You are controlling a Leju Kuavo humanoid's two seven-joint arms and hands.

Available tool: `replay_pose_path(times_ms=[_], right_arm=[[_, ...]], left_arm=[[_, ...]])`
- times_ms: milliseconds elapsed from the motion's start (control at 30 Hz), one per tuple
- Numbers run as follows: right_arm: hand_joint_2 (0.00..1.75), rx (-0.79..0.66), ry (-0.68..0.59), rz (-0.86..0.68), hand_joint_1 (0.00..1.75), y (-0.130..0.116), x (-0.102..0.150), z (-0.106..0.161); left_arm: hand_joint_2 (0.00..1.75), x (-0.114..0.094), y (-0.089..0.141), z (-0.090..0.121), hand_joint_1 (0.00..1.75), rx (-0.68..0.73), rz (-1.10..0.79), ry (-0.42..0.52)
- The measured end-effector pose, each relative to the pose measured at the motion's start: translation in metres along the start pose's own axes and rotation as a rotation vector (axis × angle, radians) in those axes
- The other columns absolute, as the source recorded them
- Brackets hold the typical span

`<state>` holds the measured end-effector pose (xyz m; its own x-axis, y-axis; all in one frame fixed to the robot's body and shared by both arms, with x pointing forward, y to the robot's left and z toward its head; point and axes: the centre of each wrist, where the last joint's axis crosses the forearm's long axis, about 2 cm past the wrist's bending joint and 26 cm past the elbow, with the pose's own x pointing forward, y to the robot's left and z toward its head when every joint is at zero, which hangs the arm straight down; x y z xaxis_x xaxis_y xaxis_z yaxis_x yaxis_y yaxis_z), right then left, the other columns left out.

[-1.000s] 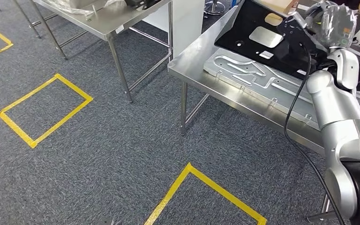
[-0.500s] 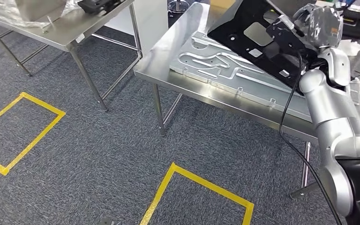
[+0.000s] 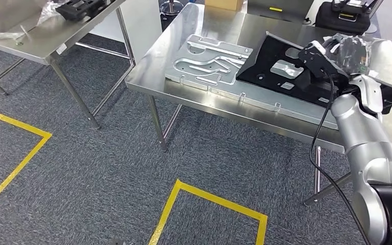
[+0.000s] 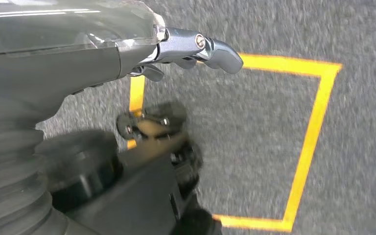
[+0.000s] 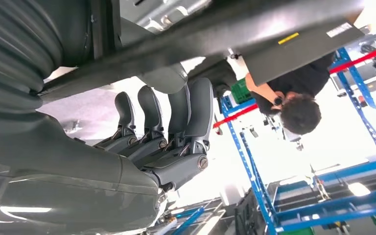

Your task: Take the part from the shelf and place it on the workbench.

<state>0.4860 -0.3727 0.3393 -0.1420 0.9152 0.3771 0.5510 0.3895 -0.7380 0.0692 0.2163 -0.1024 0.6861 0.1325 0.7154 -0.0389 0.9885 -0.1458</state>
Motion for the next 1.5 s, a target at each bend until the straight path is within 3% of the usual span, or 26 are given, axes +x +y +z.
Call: replay_pose_path(times_ms=[267,600,1500], right_arm=[[1.75,0.027,0.042,0.05,1.75,0.0,-0.024,0.015],[1.75,0.069,0.061,0.069,1.75,0.004,-0.036,0.028],[1.75,0.103,0.039,0.06,1.75,0.014,-0.026,0.026]], left_arm=[[1.75,0.002,0.0,-0.001,0.0,-0.011,-0.012,0.008],[1.75,0.003,0.0,-0.002,0.0,-0.017,-0.028,-0.003],[1.75,-0.001,0.0,0.001,0.0,-0.02,0.039,0.062]])
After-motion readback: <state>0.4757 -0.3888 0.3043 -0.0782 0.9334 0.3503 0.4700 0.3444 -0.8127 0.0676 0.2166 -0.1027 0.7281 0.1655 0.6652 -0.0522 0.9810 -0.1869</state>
